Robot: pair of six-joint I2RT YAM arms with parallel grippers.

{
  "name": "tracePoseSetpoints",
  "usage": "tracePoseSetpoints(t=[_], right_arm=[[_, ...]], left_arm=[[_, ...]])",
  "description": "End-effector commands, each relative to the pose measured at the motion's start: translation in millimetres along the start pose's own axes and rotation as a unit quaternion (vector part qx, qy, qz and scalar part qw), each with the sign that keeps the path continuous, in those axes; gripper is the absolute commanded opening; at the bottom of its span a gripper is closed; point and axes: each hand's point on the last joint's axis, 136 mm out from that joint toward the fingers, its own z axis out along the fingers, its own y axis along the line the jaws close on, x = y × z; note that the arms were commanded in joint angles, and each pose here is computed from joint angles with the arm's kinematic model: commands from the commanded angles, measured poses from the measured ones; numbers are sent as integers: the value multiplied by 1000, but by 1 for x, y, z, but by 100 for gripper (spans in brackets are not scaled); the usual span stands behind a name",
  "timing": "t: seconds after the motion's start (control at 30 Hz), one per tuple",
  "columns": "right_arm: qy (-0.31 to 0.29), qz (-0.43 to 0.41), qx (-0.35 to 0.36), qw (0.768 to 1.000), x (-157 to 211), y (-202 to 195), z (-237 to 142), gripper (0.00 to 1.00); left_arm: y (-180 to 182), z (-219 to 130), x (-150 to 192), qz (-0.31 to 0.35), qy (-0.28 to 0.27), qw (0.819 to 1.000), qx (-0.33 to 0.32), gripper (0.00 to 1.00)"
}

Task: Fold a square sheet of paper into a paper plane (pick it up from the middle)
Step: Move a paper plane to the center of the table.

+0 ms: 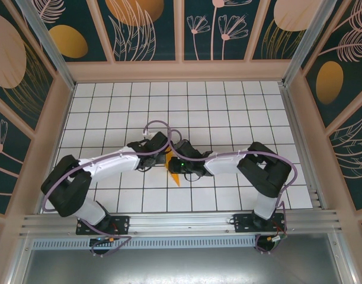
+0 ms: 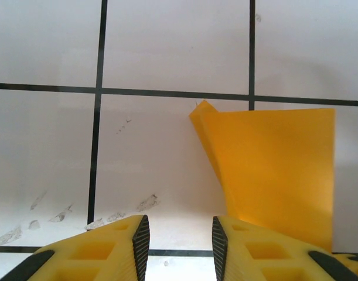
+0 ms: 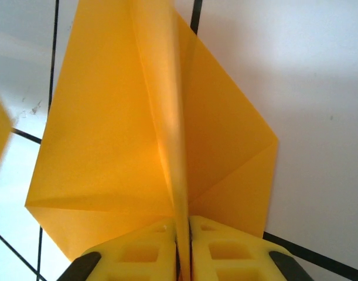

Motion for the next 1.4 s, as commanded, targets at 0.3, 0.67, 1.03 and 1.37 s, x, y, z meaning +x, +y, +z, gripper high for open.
tracePoseSetpoints(t=[0.3, 0.67, 1.03, 1.37], right_arm=[[-91, -3, 165, 982, -60, -39, -38, 8], [-106, 6, 262, 959, -108, -77, -38, 9], [-63, 2, 252, 966, -107, -88, -8, 15], [-39, -8, 228, 973, -102, -81, 1, 24]], left_arm=[[25, -54, -37, -91, -125, 987, 37, 42], [34, -56, -36, -109, -131, 985, 37, 44], [35, -55, -35, -108, -128, 985, 37, 44], [30, -48, -34, -104, -119, 987, 39, 45]])
